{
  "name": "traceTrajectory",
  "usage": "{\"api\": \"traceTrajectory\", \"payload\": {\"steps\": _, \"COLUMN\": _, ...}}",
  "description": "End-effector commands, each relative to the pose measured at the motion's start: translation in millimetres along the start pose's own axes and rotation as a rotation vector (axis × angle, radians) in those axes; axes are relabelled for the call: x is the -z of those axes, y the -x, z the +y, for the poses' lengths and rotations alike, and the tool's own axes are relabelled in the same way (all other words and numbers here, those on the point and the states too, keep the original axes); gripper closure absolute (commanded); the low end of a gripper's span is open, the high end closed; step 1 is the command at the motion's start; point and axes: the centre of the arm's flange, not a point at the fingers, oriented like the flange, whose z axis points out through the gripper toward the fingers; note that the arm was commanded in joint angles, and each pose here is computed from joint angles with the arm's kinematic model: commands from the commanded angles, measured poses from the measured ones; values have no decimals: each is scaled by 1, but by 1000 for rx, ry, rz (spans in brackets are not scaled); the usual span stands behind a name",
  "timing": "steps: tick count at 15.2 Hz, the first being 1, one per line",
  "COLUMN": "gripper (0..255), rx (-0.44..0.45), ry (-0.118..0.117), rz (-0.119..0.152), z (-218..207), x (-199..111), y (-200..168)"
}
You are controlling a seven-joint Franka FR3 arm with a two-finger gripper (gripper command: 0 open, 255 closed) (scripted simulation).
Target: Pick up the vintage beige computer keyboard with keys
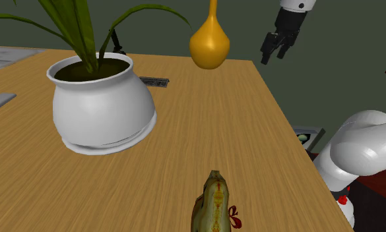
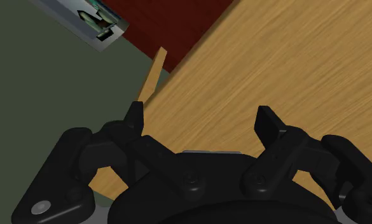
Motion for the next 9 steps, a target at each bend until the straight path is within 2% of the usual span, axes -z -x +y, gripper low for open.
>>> {"api": "traceTrajectory", "payload": {"steps": 1, "gripper": 0, "rx": 0, "ry": 0, "rz": 0, "z": 0, "x": 0, "y": 0}}
{"api": "traceTrajectory", "payload": {"steps": 9, "gripper": 0, "rx": 185, "ry": -43, "rz": -9, "z": -62, "x": -18, "y": -80}}
